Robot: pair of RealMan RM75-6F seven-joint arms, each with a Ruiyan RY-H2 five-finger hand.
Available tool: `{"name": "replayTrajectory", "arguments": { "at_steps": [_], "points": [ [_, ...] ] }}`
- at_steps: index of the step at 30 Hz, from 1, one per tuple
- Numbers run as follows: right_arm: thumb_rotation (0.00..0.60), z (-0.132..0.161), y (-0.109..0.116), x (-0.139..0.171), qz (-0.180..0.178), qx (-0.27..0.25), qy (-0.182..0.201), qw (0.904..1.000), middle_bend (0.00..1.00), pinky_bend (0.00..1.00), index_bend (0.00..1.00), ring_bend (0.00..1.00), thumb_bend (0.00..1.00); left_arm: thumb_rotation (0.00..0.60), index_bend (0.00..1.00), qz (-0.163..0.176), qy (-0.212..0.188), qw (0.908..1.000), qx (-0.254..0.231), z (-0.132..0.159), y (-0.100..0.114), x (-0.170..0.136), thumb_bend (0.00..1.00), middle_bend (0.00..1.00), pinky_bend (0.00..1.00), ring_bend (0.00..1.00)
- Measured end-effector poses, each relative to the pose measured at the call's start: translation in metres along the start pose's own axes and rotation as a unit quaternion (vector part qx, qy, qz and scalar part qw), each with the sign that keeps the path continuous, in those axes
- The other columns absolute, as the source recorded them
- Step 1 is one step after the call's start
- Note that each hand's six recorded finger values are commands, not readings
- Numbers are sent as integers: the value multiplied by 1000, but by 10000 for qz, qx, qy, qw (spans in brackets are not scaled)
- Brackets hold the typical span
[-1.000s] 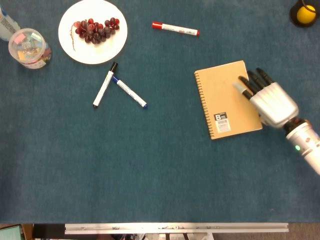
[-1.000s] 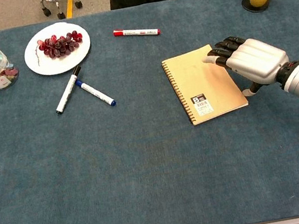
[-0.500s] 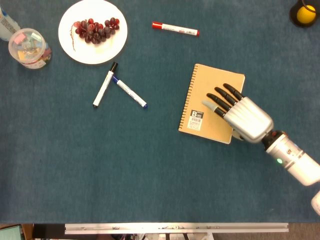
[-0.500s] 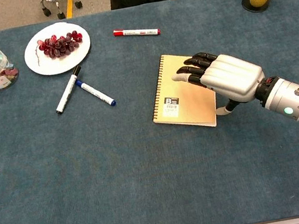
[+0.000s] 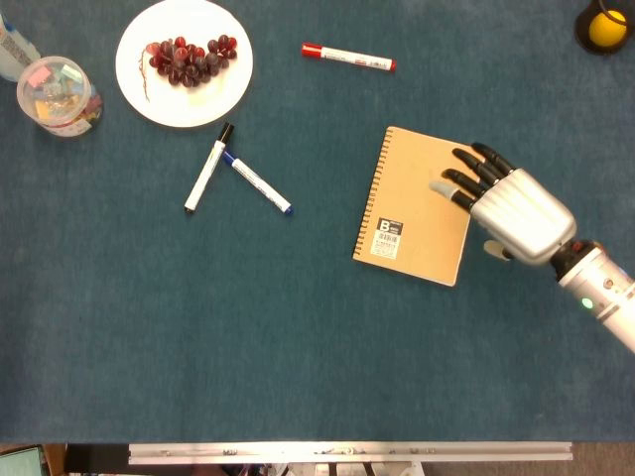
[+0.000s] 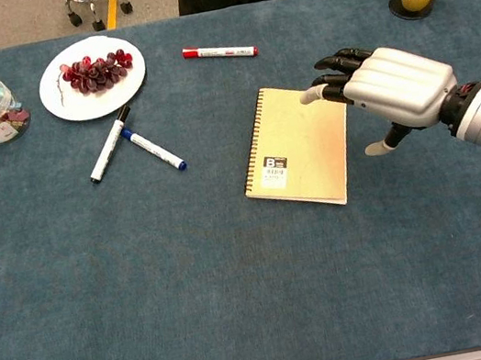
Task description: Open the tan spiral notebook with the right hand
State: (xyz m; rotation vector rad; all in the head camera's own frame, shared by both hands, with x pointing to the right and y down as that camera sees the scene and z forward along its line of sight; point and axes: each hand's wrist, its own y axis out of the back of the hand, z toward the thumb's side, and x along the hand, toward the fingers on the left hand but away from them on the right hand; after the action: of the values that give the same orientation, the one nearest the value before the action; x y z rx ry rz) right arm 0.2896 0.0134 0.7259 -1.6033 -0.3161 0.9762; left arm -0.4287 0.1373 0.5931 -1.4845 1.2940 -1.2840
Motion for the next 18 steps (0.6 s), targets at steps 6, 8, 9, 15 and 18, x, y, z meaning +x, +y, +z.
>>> {"name": "replayTrajectory", "arguments": {
  "at_steps": [6,8,9,15,18],
  "points": [
    [600,-11,-20,-10,59,273,-71,9996,230,105,284,67,101,600,249,6,19,10000,0,-1,1,-1,408,155,103,179],
    [600,-11,-25,-15,45,293,-66,9995,233,105,296,68,106,600,249,8,31,10000,1,-2,1,-1,408,155,103,179],
    [600,-11,-28,-19,33,296,-58,9995,234,105,299,68,106,600,249,9,40,10000,4,-2,1,-1,408,155,103,179],
    [600,-2,-38,-37,-25,295,41,9996,240,106,312,71,107,600,249,6,90,10000,9,-5,1,-3,408,155,103,180],
    [600,2,-40,-43,-35,306,104,9995,240,106,313,71,106,600,249,15,110,9999,4,-7,2,-3,408,155,103,180]
  ]
}}
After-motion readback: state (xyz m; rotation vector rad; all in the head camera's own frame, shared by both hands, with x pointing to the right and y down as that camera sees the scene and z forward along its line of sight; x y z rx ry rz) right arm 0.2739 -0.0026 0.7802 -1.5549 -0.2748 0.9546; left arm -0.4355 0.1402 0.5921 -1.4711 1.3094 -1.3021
